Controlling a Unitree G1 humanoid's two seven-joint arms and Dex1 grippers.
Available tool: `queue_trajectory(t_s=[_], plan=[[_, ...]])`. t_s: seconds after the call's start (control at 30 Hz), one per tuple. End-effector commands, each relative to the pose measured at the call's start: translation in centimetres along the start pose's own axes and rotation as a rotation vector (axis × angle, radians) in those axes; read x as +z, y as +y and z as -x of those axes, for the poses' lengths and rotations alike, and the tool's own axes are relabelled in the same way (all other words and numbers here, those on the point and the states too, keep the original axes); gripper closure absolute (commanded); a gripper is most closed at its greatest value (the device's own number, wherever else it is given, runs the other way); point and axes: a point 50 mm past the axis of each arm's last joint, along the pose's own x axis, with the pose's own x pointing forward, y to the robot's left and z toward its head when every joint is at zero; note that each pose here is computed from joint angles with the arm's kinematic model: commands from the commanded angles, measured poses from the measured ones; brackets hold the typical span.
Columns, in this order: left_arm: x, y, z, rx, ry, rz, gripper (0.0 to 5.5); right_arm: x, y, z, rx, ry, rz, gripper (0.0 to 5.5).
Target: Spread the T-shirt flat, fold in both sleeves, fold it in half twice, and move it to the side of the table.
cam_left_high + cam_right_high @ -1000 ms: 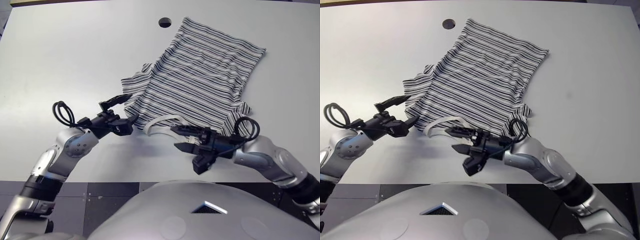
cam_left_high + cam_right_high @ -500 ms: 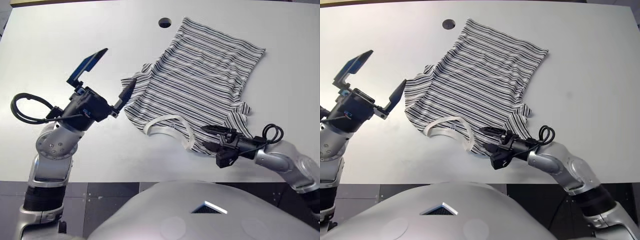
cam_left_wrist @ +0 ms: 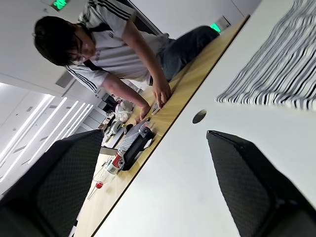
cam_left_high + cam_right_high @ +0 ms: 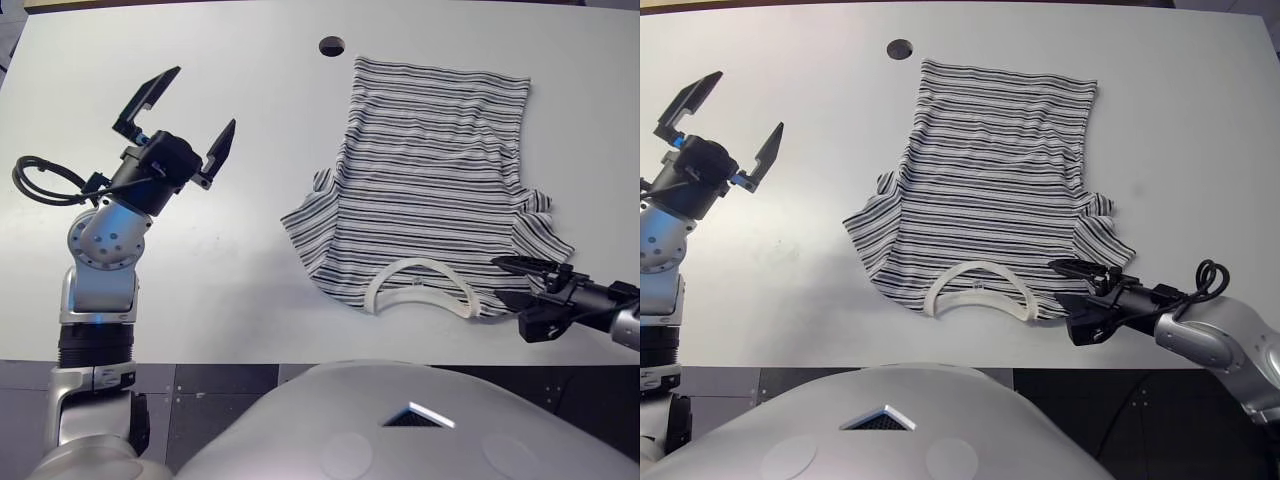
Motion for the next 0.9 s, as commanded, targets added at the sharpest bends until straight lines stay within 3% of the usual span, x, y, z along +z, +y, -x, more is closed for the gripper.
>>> queue_trajectory(t_s=[0.03, 0.17, 0.33, 0.5, 0.67, 0.9], plan=[[-0.6, -0.8, 0.9, -0.073, 0.037, -0.055, 1.62, 0.2, -1.6, -0.1, -0.032, -0.004, 0.054, 2.09], [-0.3, -1.7, 3.1, -0.099, 0.054, -0.091, 1.62, 0.6, -3.2, -0.1, -0.128, -0.056, 0.05, 2.09], [2.1, -2.3, 5.5, -0.194, -0.046, -0.33, 1.62, 1.7, -10.2, 2.8, -0.782, -0.252, -0.125, 2.09], [2.0, -4.0, 7.2, -0.453, -0.004, -0.468, 1.62, -1.5, -13.4, 3.4, -1.157, -0.155, -0.307, 2.09], [0.7, -7.9, 6.7, -0.61, -0.014, -0.452, 1.62, -4.5, -14.8, 3.7, -1.358, 0.032, -0.367, 2.09], [-1.5, -10.9, 5.0, -0.61, 0.023, -0.518, 1.62, -4.9, -14.8, 4.2, -1.393, 0.071, -0.349, 2.09]])
